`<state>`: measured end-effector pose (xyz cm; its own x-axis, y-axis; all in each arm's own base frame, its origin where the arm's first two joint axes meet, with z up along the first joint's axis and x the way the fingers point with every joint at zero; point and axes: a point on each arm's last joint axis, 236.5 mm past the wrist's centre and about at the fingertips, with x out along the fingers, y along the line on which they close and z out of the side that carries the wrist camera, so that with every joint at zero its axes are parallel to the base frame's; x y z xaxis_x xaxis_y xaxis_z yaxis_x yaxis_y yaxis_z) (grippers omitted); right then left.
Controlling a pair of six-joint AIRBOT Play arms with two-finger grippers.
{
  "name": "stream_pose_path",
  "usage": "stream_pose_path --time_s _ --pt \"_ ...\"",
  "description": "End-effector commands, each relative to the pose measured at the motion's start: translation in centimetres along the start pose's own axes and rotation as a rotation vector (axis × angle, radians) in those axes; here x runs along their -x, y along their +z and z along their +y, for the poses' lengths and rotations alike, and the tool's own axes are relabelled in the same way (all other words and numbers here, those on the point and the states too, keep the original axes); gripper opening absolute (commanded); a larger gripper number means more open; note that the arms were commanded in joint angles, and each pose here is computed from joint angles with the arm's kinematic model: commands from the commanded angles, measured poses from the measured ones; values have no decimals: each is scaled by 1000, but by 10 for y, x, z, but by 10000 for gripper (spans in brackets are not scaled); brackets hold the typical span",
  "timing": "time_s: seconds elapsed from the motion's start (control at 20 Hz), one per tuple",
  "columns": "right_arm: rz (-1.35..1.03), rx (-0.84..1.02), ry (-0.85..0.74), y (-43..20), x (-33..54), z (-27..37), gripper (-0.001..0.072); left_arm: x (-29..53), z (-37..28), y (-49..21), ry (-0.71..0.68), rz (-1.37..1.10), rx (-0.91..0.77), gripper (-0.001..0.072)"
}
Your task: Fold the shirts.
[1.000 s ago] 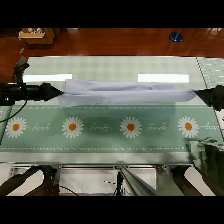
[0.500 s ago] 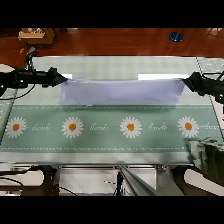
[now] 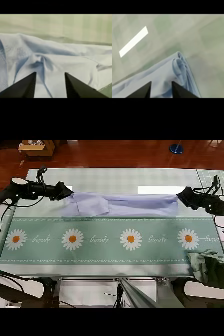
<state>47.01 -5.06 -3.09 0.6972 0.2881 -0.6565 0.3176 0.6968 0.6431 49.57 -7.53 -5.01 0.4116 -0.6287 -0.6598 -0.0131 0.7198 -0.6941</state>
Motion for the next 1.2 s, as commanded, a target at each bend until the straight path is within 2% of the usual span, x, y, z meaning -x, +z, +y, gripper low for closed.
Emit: stream_pose_path --time_s 0.0,0.1,0.15,0.25,0.4,0.5,0.9,1.15 --pt "15 79 41 13 12 16 371 13 9 10 -4 -17 14 482" --pt "2 137 6 35 35 16 344 41 10 19 -31 -19 17 451" --pt "10 120 -45 43 46 6 343 54 11 20 -39 -7 9 376" --pt "88 153 -183 39 64 -28 347 73 13 12 -12 34 -30 370" --pt "275 182 -307 3 74 -72 494 84 16 -4 75 101 -114 370" --pt "387 117 -284 -23 63 -80 560 85 13 -11 82 129 -115 370" --pt "411 -164 -4 -41 -6 -52 560 81 6 -19 66 164 -124 369" --pt "497 -143 15 -75 -37 -35 522 73 1 -22 62 178 -136 369"
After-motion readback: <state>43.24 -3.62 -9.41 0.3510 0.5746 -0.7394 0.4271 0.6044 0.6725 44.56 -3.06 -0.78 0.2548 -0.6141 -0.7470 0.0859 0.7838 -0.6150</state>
